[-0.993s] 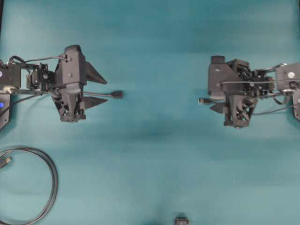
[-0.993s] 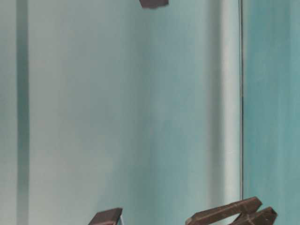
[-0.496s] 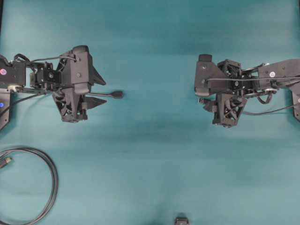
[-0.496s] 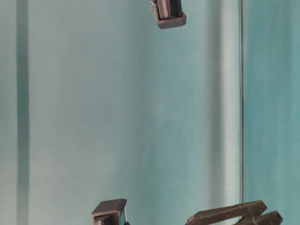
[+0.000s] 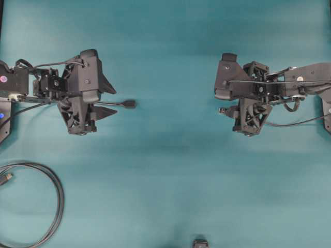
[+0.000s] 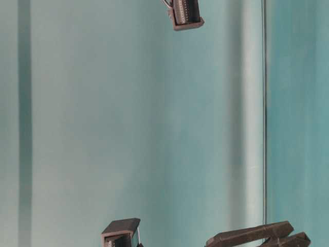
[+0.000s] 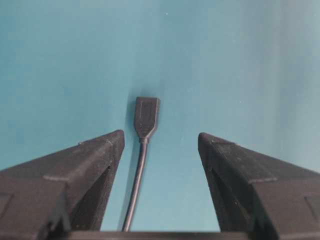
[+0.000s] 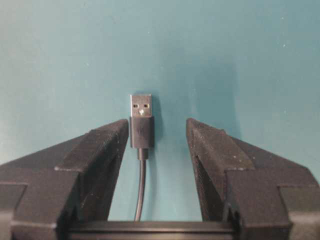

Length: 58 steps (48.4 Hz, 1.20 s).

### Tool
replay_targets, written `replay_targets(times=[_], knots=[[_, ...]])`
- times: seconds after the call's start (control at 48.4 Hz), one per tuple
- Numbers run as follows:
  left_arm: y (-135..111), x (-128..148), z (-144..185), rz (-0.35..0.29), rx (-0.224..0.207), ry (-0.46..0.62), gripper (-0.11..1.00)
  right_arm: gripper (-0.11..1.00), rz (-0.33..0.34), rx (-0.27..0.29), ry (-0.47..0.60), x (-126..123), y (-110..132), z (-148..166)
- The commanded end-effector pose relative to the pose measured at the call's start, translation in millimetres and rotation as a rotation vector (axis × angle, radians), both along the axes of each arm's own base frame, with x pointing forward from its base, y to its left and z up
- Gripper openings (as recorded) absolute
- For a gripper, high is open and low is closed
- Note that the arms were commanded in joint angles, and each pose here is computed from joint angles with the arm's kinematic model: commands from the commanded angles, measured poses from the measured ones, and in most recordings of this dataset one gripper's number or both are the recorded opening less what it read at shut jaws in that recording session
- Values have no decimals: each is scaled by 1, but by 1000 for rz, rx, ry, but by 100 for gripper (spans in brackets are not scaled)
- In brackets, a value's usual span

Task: Insert the USB using both arms.
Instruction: 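Close the right gripper on the male USB plug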

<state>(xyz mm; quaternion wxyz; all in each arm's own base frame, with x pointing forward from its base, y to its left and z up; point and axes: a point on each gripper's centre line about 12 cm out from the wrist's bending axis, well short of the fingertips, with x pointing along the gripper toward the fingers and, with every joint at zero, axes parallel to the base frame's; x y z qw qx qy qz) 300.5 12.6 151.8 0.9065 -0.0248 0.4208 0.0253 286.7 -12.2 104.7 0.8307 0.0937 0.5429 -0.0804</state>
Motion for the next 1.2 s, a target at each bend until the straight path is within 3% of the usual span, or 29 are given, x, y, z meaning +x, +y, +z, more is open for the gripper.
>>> replay_targets(times=[0.0, 0.972, 1.179], knots=[[2, 5, 8, 16, -9, -30, 79, 53, -1, -4, -21, 6, -1, 7], [2, 4, 7, 12, -6, -25, 79, 52, -67, 30, 53, 8, 1, -15], [1, 3, 5, 11, -6, -11, 79, 52, -49, 29, 70, 8, 7, -21]])
